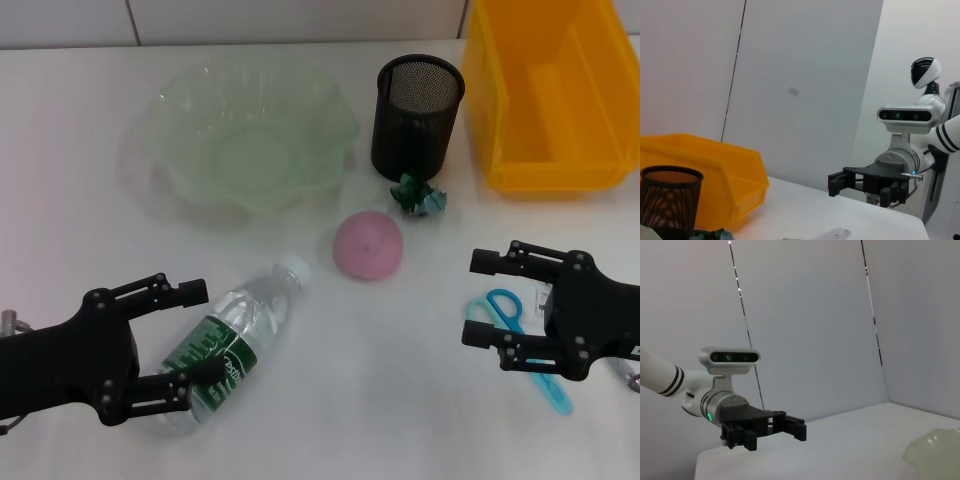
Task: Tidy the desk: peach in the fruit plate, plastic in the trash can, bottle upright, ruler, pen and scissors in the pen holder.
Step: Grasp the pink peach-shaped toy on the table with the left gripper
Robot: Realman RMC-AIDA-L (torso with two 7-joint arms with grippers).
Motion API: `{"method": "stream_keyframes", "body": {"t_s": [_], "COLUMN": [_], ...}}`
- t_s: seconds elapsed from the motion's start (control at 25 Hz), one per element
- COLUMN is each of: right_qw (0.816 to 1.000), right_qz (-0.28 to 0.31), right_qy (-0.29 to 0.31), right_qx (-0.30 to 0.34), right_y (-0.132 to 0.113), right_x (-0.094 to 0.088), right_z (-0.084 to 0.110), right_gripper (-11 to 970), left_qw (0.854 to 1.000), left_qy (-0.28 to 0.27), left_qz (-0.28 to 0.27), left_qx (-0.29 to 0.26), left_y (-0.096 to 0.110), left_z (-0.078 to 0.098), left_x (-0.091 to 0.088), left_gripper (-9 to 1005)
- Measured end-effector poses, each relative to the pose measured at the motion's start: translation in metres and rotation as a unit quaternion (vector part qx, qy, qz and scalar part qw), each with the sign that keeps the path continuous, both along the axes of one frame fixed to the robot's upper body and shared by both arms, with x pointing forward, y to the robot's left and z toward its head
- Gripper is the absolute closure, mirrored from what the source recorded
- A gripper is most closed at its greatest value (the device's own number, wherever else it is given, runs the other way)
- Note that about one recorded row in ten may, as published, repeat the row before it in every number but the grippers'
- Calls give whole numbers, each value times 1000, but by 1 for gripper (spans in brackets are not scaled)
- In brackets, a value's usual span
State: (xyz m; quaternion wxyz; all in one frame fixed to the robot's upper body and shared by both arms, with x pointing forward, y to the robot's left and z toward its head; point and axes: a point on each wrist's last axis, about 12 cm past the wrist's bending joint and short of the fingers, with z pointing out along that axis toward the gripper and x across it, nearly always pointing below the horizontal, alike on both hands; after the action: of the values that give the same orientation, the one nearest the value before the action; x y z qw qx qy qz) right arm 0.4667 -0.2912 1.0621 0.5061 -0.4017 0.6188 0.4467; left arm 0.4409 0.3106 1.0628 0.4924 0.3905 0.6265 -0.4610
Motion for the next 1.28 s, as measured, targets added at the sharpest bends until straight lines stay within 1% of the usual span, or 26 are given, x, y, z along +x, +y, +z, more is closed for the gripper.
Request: {"method": "stream_keyframes", "body": {"t_s": [0.48, 0.6, 0.72, 0.76, 0.8, 0.84, 0.88, 0.96, 1.0, 1.04, 1.08, 1.16, 1.28], "right_qw": [1000, 1000, 999, 999, 998, 996, 996, 994, 993, 992, 992, 991, 989], "right_qz": [-1, -8, -33, -48, -62, -87, -87, -108, -115, -126, -126, -133, -140], "right_qy": [-2, 1, 7, 8, 10, 13, 13, 16, 18, 21, 21, 24, 28], "right_qx": [1, 1, -2, -4, -5, -8, -8, -10, -11, -14, -14, -18, -21], "right_y": [0, -3, -13, -19, -25, -36, -36, -45, -48, -52, -52, -54, -55], "right_x": [1, -2, -8, -10, -13, -19, -19, -25, -27, -30, -30, -32, -33], "right_z": [1, -1, -4, -5, -6, -8, -8, -9, -10, -11, -11, -13, -15], "right_gripper": [186, 187, 187, 187, 187, 187, 187, 187, 187, 187, 187, 187, 187], "left_qw": [1000, 1000, 1000, 999, 999, 998, 998, 994, 993, 990, 990, 985, 974], "left_qy": [3, 19, 30, 53, 53, 63, 63, 96, 98, 101, 101, 102, 106], "left_qz": [-3, -3, -3, -1, -1, -1, -1, -33, -45, -71, -71, -103, -133], "left_qx": [-4, -7, -7, -1, -1, 3, 3, 35, 44, 66, 66, 94, 153], "left_y": [-1, -1, -1, 2, 2, 2, 2, -7, -12, -25, -25, -45, -87], "left_z": [1, 2, 5, 11, 11, 15, 15, 39, 45, 59, 59, 72, 87], "left_x": [0, 2, 5, 13, 13, 17, 17, 41, 47, 61, 61, 76, 103], "left_gripper": [193, 194, 194, 194, 194, 194, 195, 195, 195, 195, 195, 195, 196]}}
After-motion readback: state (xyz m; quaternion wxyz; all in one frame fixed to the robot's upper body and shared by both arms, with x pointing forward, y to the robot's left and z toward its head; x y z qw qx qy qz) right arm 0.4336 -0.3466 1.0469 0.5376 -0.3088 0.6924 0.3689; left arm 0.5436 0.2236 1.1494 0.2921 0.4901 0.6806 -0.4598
